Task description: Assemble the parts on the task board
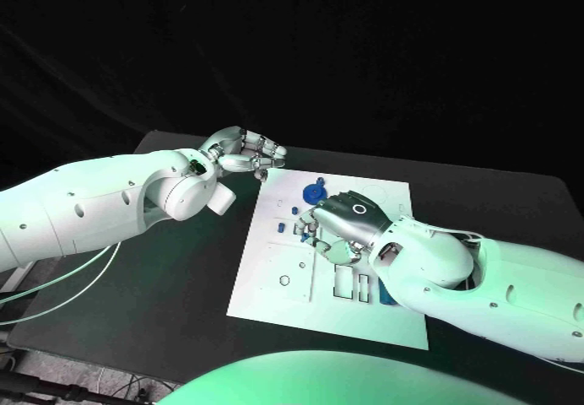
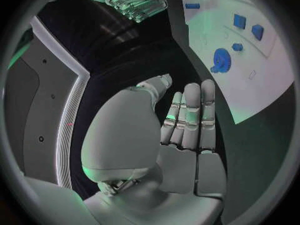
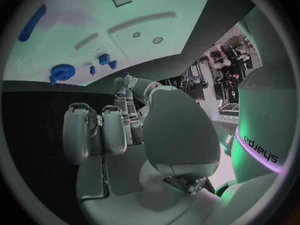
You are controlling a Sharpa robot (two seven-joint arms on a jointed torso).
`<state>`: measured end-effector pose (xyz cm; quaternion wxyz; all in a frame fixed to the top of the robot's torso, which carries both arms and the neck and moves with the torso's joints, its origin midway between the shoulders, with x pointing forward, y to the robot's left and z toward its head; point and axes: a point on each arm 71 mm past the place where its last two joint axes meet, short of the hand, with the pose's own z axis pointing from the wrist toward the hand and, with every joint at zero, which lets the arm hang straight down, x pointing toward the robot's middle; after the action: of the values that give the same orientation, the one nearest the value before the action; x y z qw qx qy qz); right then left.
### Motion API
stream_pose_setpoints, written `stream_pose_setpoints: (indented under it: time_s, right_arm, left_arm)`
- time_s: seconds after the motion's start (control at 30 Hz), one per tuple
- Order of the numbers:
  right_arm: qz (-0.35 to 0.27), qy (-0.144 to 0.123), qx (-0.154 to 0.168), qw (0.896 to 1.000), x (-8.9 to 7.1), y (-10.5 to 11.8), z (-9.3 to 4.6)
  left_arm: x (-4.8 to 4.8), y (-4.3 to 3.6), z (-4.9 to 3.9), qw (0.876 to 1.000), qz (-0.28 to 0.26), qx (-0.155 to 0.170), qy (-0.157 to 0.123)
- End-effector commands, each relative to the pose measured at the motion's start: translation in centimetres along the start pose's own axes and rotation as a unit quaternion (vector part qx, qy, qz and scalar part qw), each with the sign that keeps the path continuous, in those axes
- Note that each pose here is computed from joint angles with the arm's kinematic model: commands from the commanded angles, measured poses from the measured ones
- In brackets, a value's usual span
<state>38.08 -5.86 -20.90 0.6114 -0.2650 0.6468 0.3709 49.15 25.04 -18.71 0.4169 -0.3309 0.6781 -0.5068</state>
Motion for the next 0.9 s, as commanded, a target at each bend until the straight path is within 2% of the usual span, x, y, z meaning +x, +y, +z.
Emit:
stream_pose_setpoints:
  time_s: [0.03, 0.33, 0.9]
  right_arm:
    - [0.007, 0.011, -0.011, 1.0, 1.0, 0.7, 0.2]
    - [0.018, 0.031, -0.01, 0.999, 3.0, 1.2, 0.5]
    - [0.012, 0.053, 0.008, 0.999, 4.2, 0.0, 0.0]
  left_arm:
    - [0.14, -0.28, 0.24, 1.0, -0.015, 0.009, -0.007]
    - [0.63, -0.53, 0.69, 0.999, -0.03, 0.015, -0.012]
    - [0.56, -0.44, 0.69, 0.999, -0.034, 0.011, -0.009]
